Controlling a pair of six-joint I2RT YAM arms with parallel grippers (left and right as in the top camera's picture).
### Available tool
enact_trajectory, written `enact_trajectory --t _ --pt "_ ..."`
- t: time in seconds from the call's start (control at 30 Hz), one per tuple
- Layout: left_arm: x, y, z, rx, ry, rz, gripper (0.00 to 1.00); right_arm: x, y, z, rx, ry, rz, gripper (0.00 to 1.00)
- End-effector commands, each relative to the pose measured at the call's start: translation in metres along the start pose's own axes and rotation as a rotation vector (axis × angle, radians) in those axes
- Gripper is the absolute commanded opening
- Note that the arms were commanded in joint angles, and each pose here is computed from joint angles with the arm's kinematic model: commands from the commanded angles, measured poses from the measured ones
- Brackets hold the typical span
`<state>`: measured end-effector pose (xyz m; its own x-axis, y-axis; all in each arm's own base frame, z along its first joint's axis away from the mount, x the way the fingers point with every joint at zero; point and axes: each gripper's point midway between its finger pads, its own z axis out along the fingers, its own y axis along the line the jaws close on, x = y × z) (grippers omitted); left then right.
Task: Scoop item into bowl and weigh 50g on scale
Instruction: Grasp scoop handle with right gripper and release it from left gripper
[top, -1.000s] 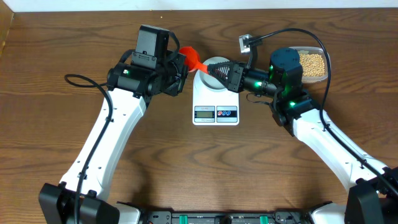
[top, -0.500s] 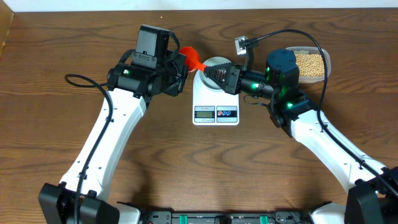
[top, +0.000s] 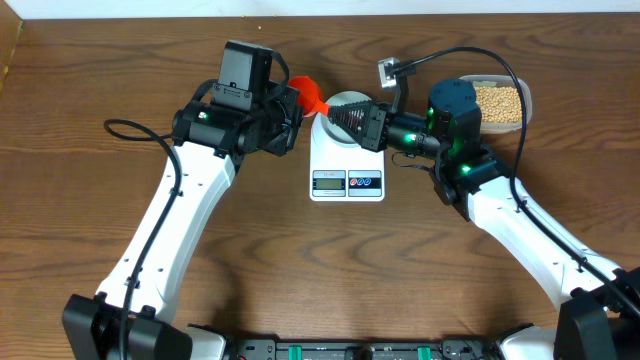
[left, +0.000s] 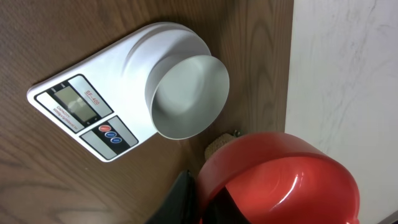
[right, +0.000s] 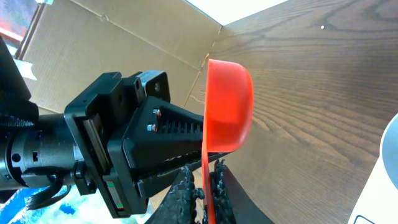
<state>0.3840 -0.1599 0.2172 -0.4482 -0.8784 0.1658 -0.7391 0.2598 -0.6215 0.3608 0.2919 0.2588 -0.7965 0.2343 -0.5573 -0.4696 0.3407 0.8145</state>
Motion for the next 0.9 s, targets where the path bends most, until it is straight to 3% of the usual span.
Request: enact_trajectory --t 0.0,0.27,0.3,0.43,0.6,0.73,0.87 --pt "0.003 0.003 0.004 -0.014 0.015 -0.009 0.07 -0.005 0.006 0.002 -0.008 -0.011 -0.014 0.06" --pt "0.003 0.003 0.004 -0.015 0.014 -0.009 0.08 -0.005 0.006 0.002 -0.006 -0.010 -0.012 0.01" --pt "0.003 0.003 0.004 -0.015 0.015 -0.009 0.13 -0.005 0.006 0.002 -0.006 -0.010 -0.012 0.01" --pt "0.004 0.003 0.004 -0.015 0.019 -0.009 0.17 -0.005 0.006 0.002 -0.006 -0.010 -0.012 0.01" --pt "0.008 0.003 0.004 -0.014 0.042 -0.008 0.37 -0.007 0.004 0.000 -0.002 -0.016 -0.011 0.01" --pt "0.008 0.001 0.003 -0.004 0.042 0.040 0.61 -0.008 0.002 -0.001 0.003 -0.019 -0.009 0.01" --pt "0.007 -0.006 0.003 0.025 0.039 0.131 0.69 -0.009 -0.007 -0.001 0.049 -0.032 0.012 0.01"
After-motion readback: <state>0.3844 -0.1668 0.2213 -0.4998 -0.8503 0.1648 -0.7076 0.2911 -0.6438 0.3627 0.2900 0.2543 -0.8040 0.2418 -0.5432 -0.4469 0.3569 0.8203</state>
